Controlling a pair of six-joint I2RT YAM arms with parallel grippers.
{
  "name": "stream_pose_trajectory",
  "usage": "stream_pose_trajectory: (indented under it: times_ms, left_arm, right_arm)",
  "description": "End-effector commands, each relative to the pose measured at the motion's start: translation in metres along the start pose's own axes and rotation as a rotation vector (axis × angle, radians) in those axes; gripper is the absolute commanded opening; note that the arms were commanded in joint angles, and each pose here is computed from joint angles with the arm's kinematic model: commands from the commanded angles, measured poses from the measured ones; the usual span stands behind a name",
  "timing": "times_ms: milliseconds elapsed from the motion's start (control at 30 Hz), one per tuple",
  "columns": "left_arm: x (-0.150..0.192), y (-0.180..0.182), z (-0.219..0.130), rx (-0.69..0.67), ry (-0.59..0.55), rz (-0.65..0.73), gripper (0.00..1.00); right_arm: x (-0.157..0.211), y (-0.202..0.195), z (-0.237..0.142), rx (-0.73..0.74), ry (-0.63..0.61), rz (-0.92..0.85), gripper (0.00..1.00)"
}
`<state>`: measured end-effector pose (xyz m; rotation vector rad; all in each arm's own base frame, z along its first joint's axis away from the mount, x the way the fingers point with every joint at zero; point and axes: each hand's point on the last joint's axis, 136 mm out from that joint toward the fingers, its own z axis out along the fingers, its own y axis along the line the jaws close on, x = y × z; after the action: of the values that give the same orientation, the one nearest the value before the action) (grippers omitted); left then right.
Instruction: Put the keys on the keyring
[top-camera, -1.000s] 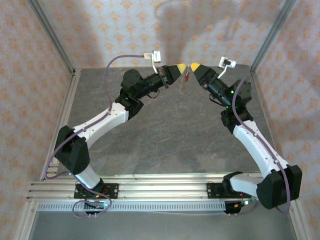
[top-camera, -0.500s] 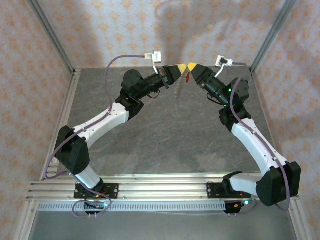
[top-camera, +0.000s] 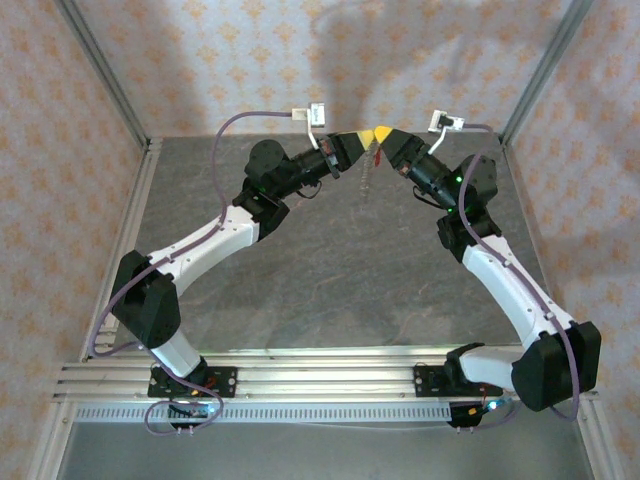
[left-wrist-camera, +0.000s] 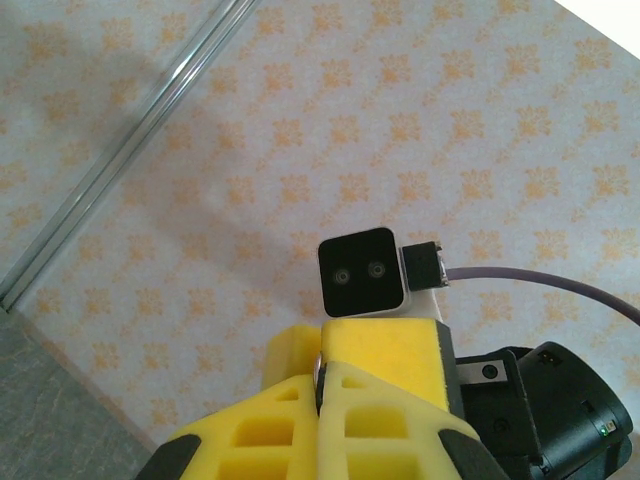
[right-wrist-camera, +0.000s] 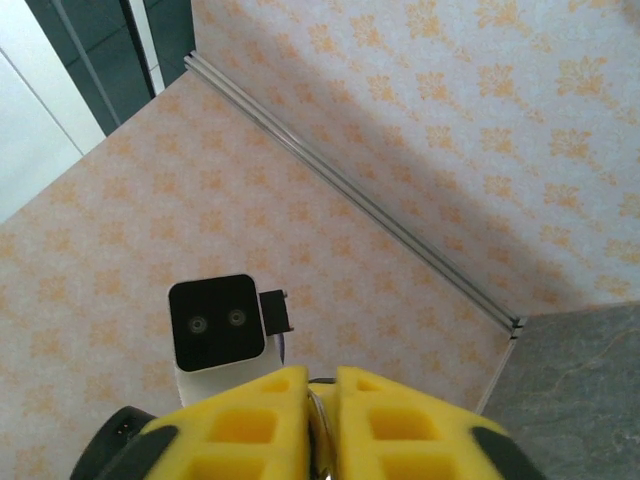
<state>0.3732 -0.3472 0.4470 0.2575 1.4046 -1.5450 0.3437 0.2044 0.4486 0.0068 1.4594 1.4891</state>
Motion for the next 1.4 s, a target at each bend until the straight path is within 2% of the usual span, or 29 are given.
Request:
stream_pose_trajectory:
  times_ms: [0, 33, 233, 267, 367, 433, 600, 800, 1000, 1367]
  left_arm:
    - [-0.012, -0.021, 0.004, 0.061, -0.038, 0.035, 0.0]
    - [-0.012, -0.021, 0.004, 0.059, -0.038, 0.035, 0.0]
    - [-0.014, -0.023, 0.003, 0.036, -0.027, 0.06, 0.0]
    - [-0.015, -0.024, 0.002, 0.025, -0.019, 0.075, 0.03]
    - [-0.019, -0.027, -0.002, -0.006, 0.004, 0.124, 0.3]
    - [-0.024, -0.028, -0.005, -0.024, 0.018, 0.152, 0.42]
    - [-0.037, -0.027, -0.013, -0.039, 0.062, 0.19, 0.5]
    - [-0.041, -0.019, -0.018, -0.025, 0.184, 0.22, 0.52]
    - [-0.028, -0.021, -0.013, 0.039, 0.343, 0.252, 0.51]
    - [-0.015, -0.019, -0.005, 0.089, 0.429, 0.229, 0.42]
  right_arm:
    - [-0.006, 0.024, 0.002, -0.069, 0.003, -0.053, 0.03]
    - [-0.005, 0.024, 0.002, -0.067, 0.004, -0.056, 0.0]
    - [-0.009, 0.023, -0.003, -0.023, 0.0, -0.106, 0.0]
    - [-0.01, 0.022, -0.004, -0.018, 0.003, -0.113, 0.0]
    - [-0.016, 0.024, -0.006, -0.014, 0.016, -0.13, 0.0]
    - [-0.021, 0.026, -0.008, -0.011, 0.029, -0.143, 0.0]
    - [-0.027, 0.026, -0.008, -0.011, 0.104, -0.173, 0.0]
    - [-0.029, 0.031, -0.008, -0.019, 0.216, -0.227, 0.0]
    - [-0.02, 0.032, -0.005, -0.043, 0.33, -0.244, 0.0]
    - [-0.013, 0.029, -0.004, -0.058, 0.381, -0.23, 0.0]
